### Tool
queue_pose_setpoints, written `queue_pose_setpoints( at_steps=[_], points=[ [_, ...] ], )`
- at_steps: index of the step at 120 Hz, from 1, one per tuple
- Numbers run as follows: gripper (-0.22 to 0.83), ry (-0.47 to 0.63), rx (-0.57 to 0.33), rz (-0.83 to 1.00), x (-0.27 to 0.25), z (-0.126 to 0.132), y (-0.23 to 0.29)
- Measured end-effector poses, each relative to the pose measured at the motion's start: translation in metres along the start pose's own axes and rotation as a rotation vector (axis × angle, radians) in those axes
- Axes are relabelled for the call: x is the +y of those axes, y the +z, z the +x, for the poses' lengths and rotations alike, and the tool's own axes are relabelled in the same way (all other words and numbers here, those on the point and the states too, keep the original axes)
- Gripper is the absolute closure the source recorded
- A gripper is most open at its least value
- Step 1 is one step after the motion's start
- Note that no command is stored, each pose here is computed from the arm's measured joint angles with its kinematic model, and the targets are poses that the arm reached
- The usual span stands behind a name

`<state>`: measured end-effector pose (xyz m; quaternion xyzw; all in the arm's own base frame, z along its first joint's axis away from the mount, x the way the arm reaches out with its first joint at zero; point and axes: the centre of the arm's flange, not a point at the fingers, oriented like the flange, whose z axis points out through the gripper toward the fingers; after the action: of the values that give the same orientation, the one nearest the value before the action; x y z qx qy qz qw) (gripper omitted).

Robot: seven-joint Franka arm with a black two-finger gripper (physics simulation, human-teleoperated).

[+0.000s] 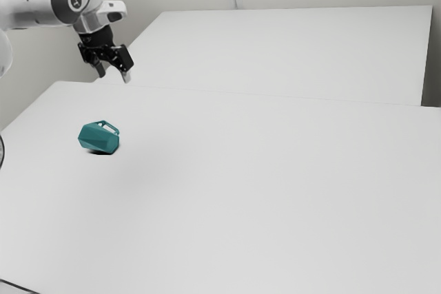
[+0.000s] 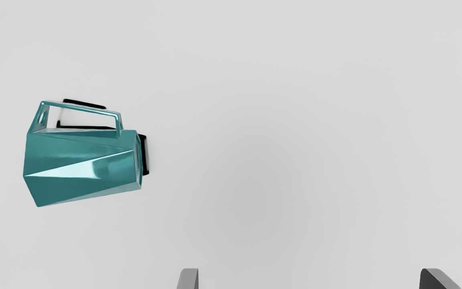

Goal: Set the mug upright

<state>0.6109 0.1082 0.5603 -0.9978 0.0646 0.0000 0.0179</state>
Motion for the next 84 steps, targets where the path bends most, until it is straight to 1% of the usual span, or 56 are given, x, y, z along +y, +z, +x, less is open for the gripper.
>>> queue_pose_setpoints(
  at_steps=[20,32,36,45,50,56,64,69,76,84],
  points=[
    [0.00,-0.044,0.014,-0.025,-0.029,-0.017,0.003],
    [0.00,-0.057,0.034,-0.040,-0.034,-0.031,-0.005],
    [0.00,-0.057,0.040,-0.045,-0.031,-0.040,-0.007],
    [0.00,-0.065,0.048,-0.064,-0.020,-0.073,-0.002],
    [0.00,-0.080,0.060,-0.085,-0.018,-0.087,0.001],
    [0.00,-0.139,0.077,-0.117,-0.034,-0.107,0.007],
    [0.00,-0.281,0.106,-0.172,-0.079,-0.144,0.021],
    [0.00,-0.353,0.128,-0.196,-0.101,-0.161,0.026],
    [0.00,-0.421,0.147,-0.217,-0.120,-0.175,0.034],
    [0.00,-0.481,0.158,-0.238,-0.137,-0.181,0.050]
  ],
)
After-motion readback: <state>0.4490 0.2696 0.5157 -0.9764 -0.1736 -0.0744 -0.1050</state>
